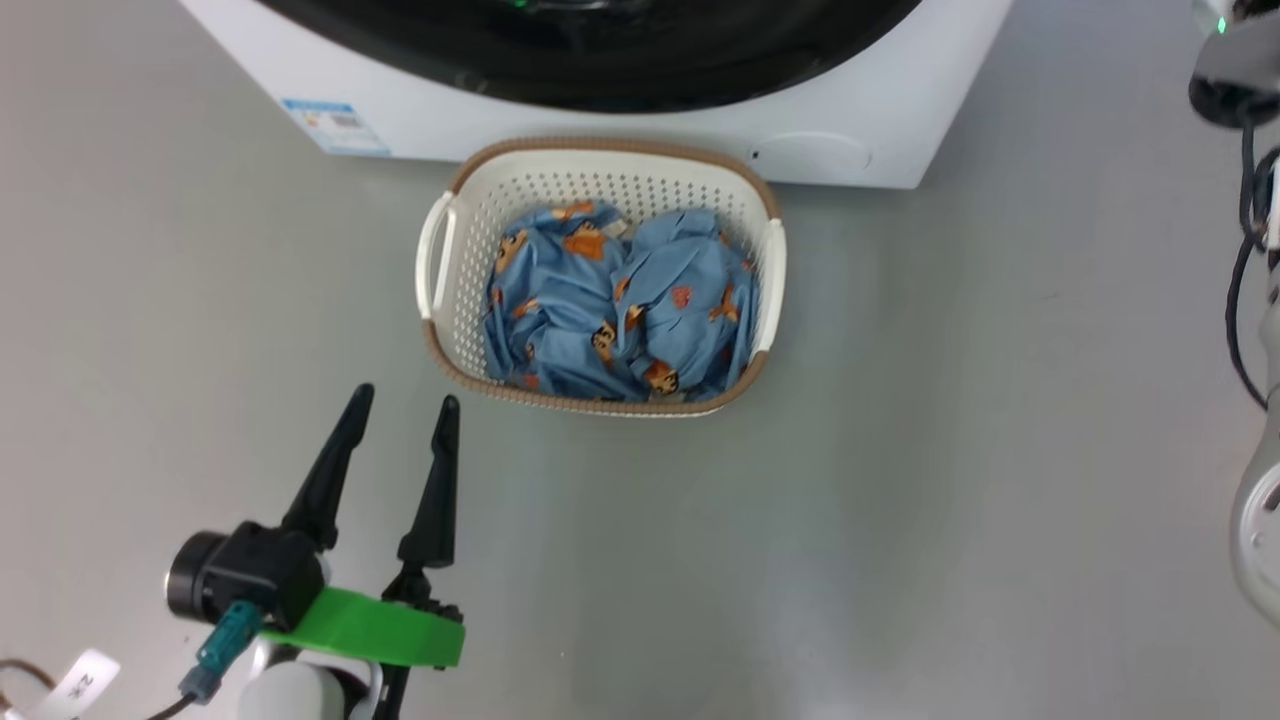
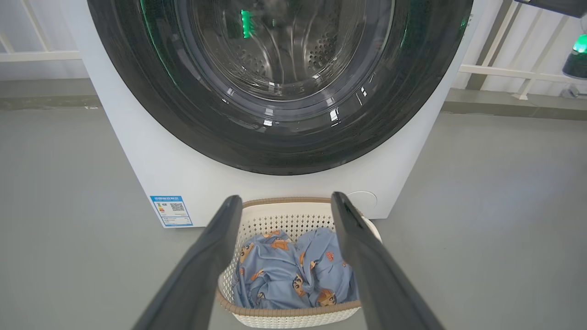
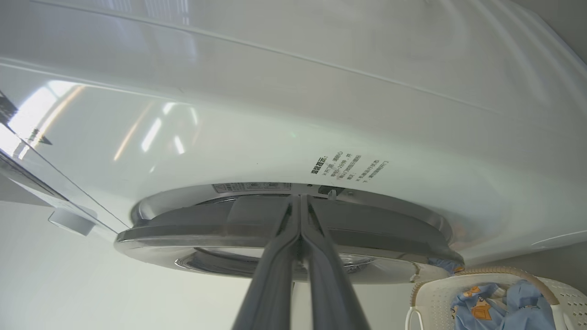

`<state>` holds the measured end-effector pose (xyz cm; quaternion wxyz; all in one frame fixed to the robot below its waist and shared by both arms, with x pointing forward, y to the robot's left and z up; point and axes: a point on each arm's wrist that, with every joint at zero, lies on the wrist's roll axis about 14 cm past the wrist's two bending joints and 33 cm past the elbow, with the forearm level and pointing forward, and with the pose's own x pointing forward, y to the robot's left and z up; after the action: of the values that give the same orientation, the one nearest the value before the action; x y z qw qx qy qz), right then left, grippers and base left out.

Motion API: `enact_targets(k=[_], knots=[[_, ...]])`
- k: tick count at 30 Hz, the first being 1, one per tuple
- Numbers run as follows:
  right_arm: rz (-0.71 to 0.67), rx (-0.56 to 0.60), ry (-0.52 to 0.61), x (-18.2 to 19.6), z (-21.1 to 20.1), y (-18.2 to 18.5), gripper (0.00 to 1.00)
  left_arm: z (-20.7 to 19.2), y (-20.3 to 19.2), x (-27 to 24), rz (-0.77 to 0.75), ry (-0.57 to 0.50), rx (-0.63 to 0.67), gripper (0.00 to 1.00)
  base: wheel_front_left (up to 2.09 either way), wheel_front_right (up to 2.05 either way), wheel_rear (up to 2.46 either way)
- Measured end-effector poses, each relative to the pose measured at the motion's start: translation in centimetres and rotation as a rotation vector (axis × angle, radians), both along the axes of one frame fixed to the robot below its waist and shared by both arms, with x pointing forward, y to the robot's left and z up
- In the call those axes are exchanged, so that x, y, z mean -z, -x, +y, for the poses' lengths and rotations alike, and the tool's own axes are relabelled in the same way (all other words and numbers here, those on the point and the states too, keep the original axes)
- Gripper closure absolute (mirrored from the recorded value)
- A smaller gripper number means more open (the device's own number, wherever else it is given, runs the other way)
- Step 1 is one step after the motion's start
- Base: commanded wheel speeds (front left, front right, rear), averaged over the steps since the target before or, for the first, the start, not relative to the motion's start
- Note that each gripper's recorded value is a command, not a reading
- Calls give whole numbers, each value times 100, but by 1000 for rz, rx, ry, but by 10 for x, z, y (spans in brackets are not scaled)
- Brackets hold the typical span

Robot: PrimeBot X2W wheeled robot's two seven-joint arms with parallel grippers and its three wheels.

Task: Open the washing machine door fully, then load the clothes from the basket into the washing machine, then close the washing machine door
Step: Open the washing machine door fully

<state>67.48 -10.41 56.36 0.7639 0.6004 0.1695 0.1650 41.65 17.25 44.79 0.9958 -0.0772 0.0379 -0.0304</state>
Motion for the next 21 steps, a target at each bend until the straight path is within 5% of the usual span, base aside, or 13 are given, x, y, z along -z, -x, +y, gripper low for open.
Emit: enact_targets(k=[21], knots=[[99,-80,-7,52,56,-44,100,5,-19,16,32,7,-18,0,0,0,0]])
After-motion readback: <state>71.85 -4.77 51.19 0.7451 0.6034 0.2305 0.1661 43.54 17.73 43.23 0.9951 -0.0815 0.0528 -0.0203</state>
